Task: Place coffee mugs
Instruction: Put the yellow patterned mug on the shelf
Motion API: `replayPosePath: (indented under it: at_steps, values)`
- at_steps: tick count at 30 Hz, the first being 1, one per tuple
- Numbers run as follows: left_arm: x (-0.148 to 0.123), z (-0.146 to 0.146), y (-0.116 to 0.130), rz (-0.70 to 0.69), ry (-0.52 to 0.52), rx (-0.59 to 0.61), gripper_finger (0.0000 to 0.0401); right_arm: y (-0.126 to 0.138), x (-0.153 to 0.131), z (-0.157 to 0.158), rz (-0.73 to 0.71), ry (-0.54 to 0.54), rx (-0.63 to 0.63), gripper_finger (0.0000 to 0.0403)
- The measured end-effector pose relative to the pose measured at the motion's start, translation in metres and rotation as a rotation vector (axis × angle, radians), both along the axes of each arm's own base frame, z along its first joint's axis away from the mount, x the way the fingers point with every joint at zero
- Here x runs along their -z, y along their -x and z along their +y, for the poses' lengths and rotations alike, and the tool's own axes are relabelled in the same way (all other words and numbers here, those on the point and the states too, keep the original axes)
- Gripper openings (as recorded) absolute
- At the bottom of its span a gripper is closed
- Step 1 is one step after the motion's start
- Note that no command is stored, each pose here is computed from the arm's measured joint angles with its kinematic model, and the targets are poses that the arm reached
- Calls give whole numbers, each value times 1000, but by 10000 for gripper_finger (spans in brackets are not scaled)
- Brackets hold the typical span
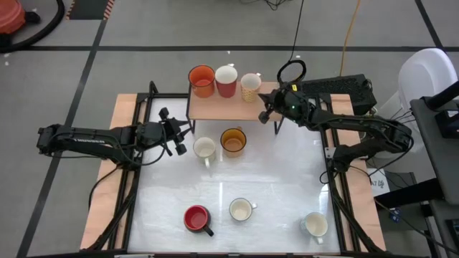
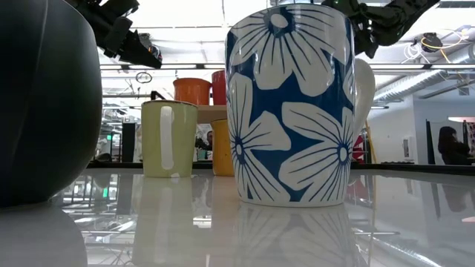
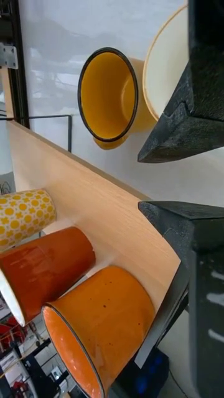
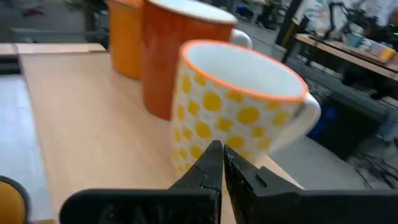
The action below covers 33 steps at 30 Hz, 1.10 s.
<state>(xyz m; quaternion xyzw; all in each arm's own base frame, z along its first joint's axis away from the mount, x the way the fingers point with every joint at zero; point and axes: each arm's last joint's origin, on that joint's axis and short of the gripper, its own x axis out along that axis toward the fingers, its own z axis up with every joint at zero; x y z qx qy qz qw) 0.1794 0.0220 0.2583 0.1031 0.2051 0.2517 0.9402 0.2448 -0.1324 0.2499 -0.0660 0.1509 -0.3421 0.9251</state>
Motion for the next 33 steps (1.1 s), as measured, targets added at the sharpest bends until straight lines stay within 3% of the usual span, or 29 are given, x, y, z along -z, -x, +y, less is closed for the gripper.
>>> replayPosePath:
  at_steps: [13, 33]
  values:
    - [0, 0, 0, -1, 0, 2, 115, -4, 36, -12, 2, -24, 38, 0]
    - [0, 0, 0, 0, -1, 2, 115, -13, 52, -28, -38, 11, 64, 0]
